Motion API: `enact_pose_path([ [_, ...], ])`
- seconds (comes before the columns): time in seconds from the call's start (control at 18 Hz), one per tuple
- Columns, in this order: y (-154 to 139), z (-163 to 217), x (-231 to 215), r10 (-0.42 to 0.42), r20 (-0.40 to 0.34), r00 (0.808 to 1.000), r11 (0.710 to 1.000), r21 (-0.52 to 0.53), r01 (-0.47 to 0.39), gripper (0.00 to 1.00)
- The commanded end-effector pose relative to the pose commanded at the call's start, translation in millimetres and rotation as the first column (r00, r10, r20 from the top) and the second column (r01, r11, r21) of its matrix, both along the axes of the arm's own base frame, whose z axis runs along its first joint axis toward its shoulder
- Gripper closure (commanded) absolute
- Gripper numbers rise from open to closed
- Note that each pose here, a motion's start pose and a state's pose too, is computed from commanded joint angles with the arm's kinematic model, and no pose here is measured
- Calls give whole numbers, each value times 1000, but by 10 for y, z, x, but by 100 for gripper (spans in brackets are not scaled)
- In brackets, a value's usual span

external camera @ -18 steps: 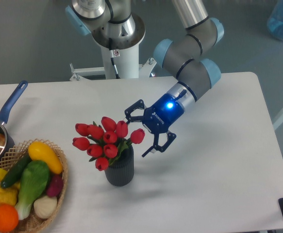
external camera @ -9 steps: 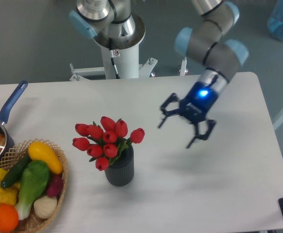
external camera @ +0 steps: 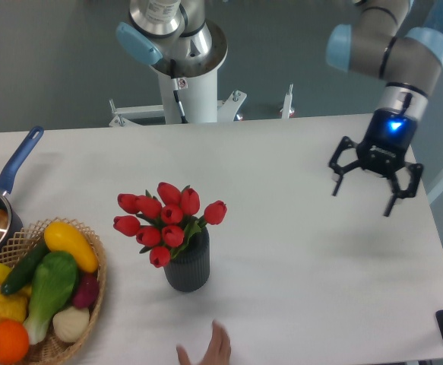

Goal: Insert the flowers into the vase

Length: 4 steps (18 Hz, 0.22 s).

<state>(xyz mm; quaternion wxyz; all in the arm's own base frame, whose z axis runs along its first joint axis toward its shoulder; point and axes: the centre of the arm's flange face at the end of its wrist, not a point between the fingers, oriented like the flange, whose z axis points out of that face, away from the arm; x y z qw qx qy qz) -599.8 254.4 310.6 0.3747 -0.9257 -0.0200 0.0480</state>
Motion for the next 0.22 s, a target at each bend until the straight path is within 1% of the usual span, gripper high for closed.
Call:
enact_pose_path([
  [0.06,-50,-30,-92,17,-16,1000,997,-73,-18,0],
  [0.11,-72,-114,-121,26,-18,999,990,-138,-29,0],
  [0.22,-90,-217,-146,36,-23,999,973,-227,-41,0],
])
